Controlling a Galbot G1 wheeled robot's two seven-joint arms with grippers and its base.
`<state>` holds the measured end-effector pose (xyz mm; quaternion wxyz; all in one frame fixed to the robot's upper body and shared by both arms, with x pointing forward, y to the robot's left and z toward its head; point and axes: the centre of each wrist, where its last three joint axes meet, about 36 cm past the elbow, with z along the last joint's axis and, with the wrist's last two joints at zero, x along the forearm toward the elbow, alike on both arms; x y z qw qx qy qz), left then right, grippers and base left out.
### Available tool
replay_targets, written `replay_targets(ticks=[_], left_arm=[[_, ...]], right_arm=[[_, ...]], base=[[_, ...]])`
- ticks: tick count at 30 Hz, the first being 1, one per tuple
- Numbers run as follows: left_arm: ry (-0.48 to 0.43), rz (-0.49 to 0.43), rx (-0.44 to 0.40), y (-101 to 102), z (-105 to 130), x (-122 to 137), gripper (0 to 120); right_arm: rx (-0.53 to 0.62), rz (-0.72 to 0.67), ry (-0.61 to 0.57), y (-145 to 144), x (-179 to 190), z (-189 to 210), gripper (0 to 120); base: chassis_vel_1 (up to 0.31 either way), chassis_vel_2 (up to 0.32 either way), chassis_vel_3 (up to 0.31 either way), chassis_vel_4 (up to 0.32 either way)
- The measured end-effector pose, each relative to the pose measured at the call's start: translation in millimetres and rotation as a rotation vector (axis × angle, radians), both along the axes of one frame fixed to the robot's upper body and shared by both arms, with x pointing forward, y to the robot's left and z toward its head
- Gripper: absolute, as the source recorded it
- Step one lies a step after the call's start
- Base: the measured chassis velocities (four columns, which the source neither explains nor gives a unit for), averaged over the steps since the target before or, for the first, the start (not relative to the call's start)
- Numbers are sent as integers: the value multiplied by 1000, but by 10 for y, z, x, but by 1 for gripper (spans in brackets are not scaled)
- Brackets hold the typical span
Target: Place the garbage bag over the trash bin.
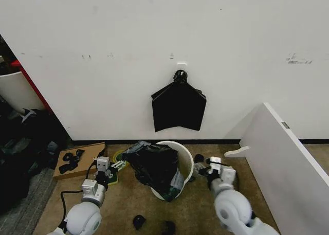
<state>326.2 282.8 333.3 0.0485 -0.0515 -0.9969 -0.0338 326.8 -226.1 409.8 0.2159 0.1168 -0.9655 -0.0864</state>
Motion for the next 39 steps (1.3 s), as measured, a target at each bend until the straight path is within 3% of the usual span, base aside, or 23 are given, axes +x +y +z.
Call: replay_targets(ticks=[3,10,27,39], left_arm=[[2,-6,-3,9,-30,-23,100],[9,-40,0,17,-53,-60,100],[-1,-90,10,62,-14,-63,100],[0,-102,17,72,-16,-54,100]], right_arm=[[94,239,-45,-298,90,125,99],[136,422,-46,-267,422,110,100],[78,582,-30,175,920,-55,100],[-48,601,-50,188,1458,-185,100]], base=[[0,0,0,0],[0,0,0,0],[0,0,0,0],[0,0,0,0]])
